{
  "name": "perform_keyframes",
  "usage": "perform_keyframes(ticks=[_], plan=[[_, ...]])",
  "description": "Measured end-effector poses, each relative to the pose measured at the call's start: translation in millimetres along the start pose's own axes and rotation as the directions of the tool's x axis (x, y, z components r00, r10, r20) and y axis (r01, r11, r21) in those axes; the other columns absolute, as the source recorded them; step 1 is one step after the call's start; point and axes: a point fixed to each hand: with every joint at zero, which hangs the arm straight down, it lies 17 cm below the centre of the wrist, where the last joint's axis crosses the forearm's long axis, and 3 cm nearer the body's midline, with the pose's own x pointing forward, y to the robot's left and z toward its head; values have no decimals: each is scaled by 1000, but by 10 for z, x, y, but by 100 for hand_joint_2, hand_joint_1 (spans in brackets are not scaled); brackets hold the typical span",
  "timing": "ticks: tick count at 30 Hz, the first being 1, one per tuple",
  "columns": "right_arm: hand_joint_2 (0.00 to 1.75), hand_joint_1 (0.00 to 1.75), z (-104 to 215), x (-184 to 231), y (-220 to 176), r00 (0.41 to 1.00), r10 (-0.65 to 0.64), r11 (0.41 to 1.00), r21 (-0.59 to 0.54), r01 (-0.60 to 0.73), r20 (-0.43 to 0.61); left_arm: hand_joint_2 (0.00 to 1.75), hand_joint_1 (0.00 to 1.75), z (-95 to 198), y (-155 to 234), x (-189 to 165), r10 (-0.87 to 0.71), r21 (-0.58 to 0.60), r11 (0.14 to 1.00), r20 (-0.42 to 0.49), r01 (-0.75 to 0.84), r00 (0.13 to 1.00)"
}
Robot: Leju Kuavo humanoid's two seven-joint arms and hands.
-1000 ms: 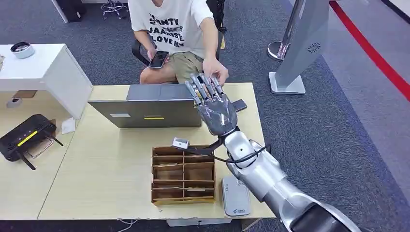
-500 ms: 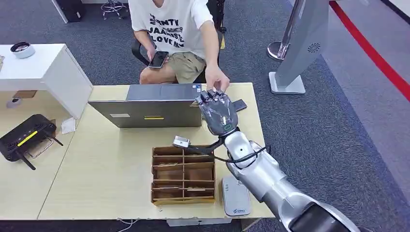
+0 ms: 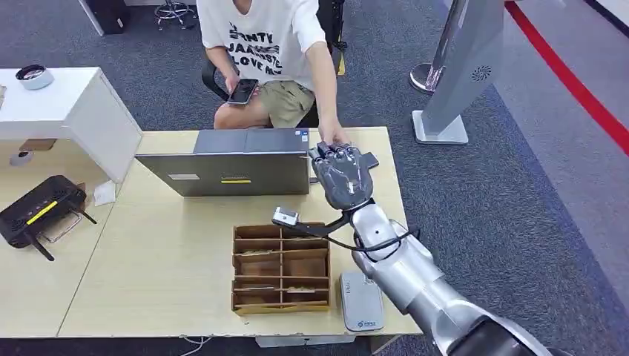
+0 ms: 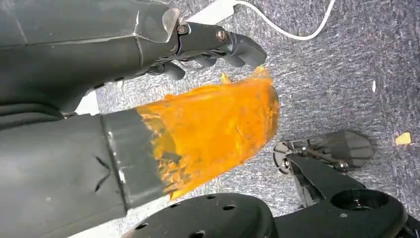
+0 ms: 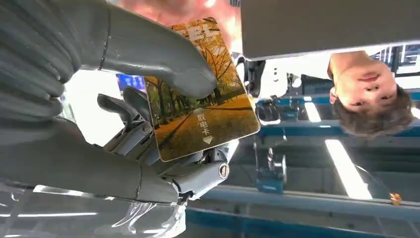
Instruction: Pass the card to the sensor for recognition and then transmit it.
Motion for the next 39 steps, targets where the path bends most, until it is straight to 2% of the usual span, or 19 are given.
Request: perform_keyframes(ticks=[6, 10, 14, 17, 20, 21, 24, 27, 29, 32, 39], plan=[[175, 175, 141, -51, -107, 979, -191, 981, -33, 189, -69, 0, 0, -3, 14, -12, 4, 15, 1000, 7, -4, 1000], [175, 175, 292, -152, -270, 907, -397, 917, -108, 384, -142, 0, 0, -2, 11, -41, 9, 24, 1000, 12, -9, 1000], [175, 175, 508, -399, -438, 740, -635, 771, -235, 592, -221, 0, 0, -2, 19, -73, 18, 40, 999, 20, -19, 1000], [175, 175, 708, -575, -481, 551, -795, 607, -316, 729, -254, 0, 0, -1, 23, -92, 25, 49, 998, 28, -26, 999], [175, 175, 945, -686, -477, 408, -874, 481, -351, 803, -264, 0, 0, -3, 24, -66, 50, 73, 996, 8, -51, 999], [175, 175, 983, -669, -469, 359, -897, 432, -344, 833, -259, 0, 0, -3, 16, -13, 77, 80, 994, 2, -77, 997], [175, 175, 1054, -643, -411, 265, -928, 346, -338, 875, -264, 0, 0, -4, 47, 216, 111, 88, 989, 43, -115, 993], [175, 175, 1213, -649, -332, 140, -951, 234, -346, 909, -276, 0, 0, -2, 90, 296, 137, 99, 984, 79, -145, 987], [175, 175, 1316, -640, -273, 85, -954, 185, -344, 920, -287, 0, 0, -3, 128, 316, 149, 106, 982, 95, -159, 984], [175, 175, 1446, -676, -215, 49, -952, 157, -343, 926, -303, 0, 0, -4, 205, 378, 169, 120, 976, 117, -183, 979], [175, 175, 1863, -709, -10, 8, -922, 146, -330, 933, -386, 0, 0, 10, 317, 587, 208, 147, 961, 172, -233, 963]])
